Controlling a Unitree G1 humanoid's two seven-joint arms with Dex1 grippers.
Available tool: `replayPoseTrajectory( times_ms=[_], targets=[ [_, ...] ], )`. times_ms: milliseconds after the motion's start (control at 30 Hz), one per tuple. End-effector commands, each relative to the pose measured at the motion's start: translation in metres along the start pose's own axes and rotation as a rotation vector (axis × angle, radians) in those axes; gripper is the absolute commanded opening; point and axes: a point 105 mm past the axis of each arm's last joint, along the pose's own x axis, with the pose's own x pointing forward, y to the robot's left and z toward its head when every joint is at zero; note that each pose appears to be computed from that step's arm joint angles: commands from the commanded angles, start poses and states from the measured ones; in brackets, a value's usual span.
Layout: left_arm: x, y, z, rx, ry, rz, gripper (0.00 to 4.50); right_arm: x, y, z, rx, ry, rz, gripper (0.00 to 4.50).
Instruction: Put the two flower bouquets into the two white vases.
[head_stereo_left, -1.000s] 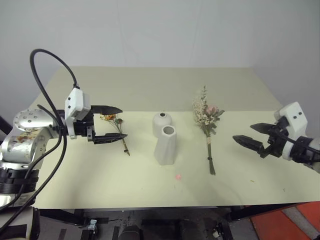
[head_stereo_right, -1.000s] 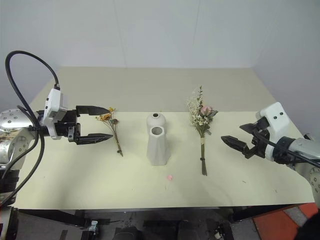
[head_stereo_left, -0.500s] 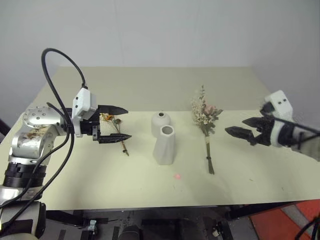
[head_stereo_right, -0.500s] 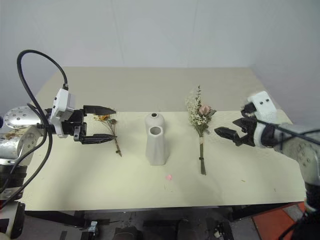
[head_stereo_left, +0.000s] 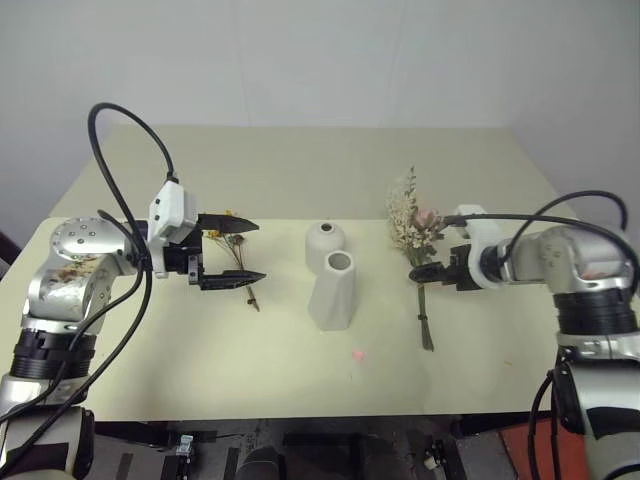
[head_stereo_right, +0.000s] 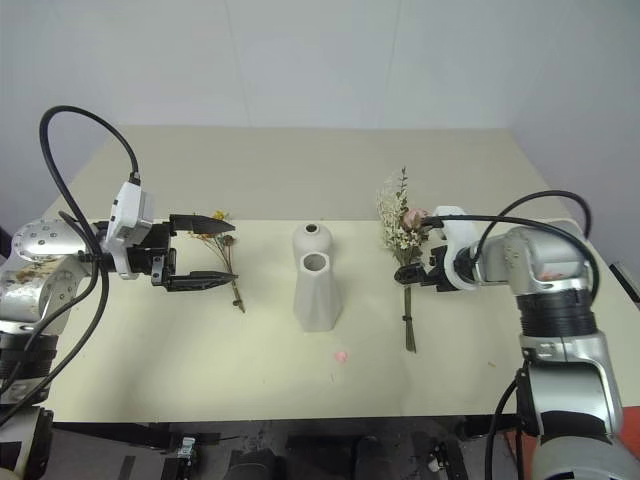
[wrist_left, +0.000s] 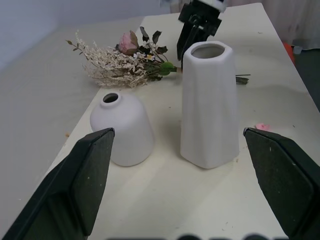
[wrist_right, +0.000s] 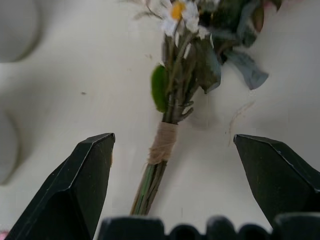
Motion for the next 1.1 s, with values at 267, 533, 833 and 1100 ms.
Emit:
replayPoseTrajectory(
  times_ms=[267,533,833,1100],
  targets=[
    [-0.007,-0.002,0.011,0.045,-0.024,0.042,4.50,0.022,0.004,0.009,-0.077,-0.037,-0.012,2.23],
    [-0.008,-0.003,0.011,0.042,-0.018,0.053,4.50,0.012,0.012,0.019,-0.091,-0.127,0.005,0.19],
    [-0.008,-0.003,0.006,0.018,-0.011,0.057,4.50,-0.056,0.014,0.066,-0.041,-0.711,-0.034,0.19],
    [-0.009,0.004,-0.005,-0.057,0.013,0.099,4.50,-0.129,0.083,0.102,-0.164,-1.200,0.242,0.19]
  ],
)
